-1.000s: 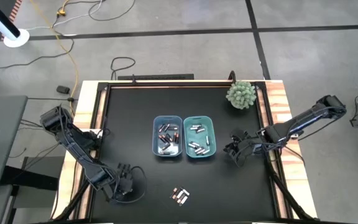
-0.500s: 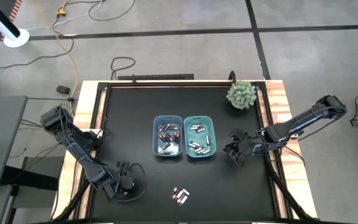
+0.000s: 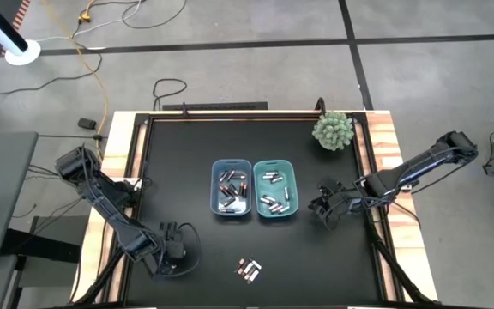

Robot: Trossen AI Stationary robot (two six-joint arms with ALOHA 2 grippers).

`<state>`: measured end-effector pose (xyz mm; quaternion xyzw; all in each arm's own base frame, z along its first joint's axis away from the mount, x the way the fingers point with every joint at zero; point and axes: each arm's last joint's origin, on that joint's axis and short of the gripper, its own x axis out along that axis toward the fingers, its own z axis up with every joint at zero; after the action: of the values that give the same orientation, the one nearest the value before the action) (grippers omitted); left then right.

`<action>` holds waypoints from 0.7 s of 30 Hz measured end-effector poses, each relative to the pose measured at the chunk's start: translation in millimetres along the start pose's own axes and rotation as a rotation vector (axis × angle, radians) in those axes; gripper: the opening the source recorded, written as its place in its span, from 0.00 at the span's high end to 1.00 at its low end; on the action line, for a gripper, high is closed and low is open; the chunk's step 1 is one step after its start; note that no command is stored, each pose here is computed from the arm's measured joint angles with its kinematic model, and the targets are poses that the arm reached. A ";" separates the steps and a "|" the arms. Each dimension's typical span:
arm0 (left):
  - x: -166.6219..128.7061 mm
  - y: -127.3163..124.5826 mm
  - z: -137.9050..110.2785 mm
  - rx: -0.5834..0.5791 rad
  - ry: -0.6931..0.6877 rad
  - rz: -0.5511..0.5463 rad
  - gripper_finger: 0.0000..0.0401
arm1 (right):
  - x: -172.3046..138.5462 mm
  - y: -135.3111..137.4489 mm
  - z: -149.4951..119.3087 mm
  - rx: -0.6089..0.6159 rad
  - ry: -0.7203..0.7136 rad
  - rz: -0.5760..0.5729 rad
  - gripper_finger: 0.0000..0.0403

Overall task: Sort batteries
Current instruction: Put the white battery into the green bin

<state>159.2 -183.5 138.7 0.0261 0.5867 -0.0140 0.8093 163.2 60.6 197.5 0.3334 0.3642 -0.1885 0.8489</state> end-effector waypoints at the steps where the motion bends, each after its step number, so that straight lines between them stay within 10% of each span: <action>1: -0.8 1.1 1.1 -0.012 -0.006 0.000 0.87 | 0.0 0.0 0.0 0.003 0.000 0.000 0.69; 21: -89.3 69.5 80.1 -0.182 -0.296 0.133 0.88 | 0.4 -0.1 1.6 0.004 -0.007 0.002 0.69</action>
<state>211.0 -119.5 250.2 -0.0105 0.4569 0.0890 0.8850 164.2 59.4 198.0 0.3349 0.3607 -0.1896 0.8496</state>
